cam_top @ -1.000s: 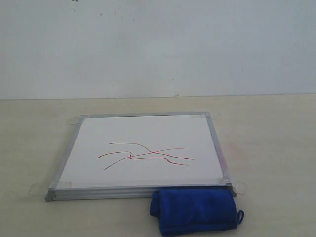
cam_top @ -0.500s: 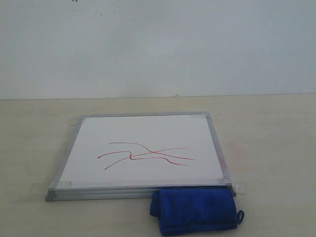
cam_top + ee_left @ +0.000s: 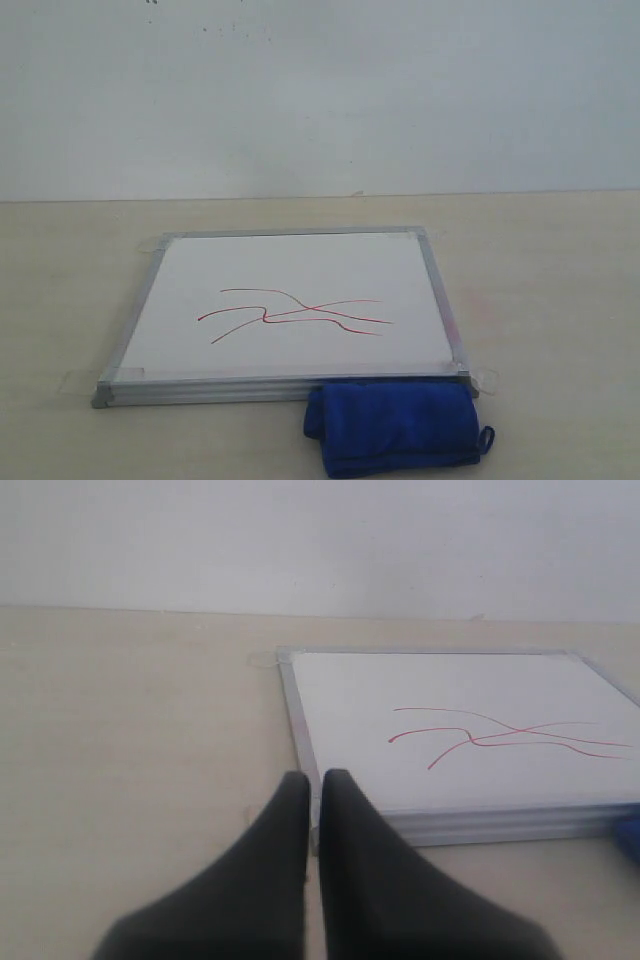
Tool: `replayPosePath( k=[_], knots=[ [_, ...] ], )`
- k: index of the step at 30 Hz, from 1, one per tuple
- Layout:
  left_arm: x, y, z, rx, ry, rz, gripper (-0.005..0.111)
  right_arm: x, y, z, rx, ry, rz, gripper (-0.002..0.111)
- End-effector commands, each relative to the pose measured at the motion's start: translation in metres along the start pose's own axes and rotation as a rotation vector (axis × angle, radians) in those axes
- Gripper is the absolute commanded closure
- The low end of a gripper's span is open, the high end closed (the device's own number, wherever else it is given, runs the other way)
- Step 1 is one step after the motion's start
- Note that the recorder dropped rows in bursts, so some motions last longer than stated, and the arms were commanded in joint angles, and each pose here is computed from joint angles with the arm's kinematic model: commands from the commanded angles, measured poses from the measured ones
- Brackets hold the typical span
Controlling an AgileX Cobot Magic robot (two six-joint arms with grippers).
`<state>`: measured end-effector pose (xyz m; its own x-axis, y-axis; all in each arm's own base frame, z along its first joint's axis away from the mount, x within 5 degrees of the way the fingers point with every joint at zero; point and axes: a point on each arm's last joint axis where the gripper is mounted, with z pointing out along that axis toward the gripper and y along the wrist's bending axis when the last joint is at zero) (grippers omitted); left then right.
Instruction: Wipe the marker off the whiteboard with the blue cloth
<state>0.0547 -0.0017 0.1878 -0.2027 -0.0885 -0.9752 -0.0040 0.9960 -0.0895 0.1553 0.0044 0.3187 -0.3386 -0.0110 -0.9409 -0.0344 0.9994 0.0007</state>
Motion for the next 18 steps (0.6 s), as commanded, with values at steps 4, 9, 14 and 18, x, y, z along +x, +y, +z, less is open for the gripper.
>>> replayPosePath(
  k=[4,9,14,18],
  knots=[
    [0.001,0.0,0.0,0.002,-0.003,0.001,0.103,-0.011,0.0,0.036,-0.042,0.308,-0.189,0.108],
    [0.001,0.0,0.0,0.002,-0.003,0.001,0.103,-0.019,0.001,0.055,-0.072,0.44,-0.202,0.108],
    [0.001,0.0,0.0,0.002,-0.003,0.001,0.103,-0.024,0.005,0.065,-0.142,0.517,-0.268,0.108],
    [0.001,0.0,0.0,0.002,-0.003,0.001,0.103,-0.025,0.01,0.073,-0.247,0.562,-0.367,0.108]
  ],
)
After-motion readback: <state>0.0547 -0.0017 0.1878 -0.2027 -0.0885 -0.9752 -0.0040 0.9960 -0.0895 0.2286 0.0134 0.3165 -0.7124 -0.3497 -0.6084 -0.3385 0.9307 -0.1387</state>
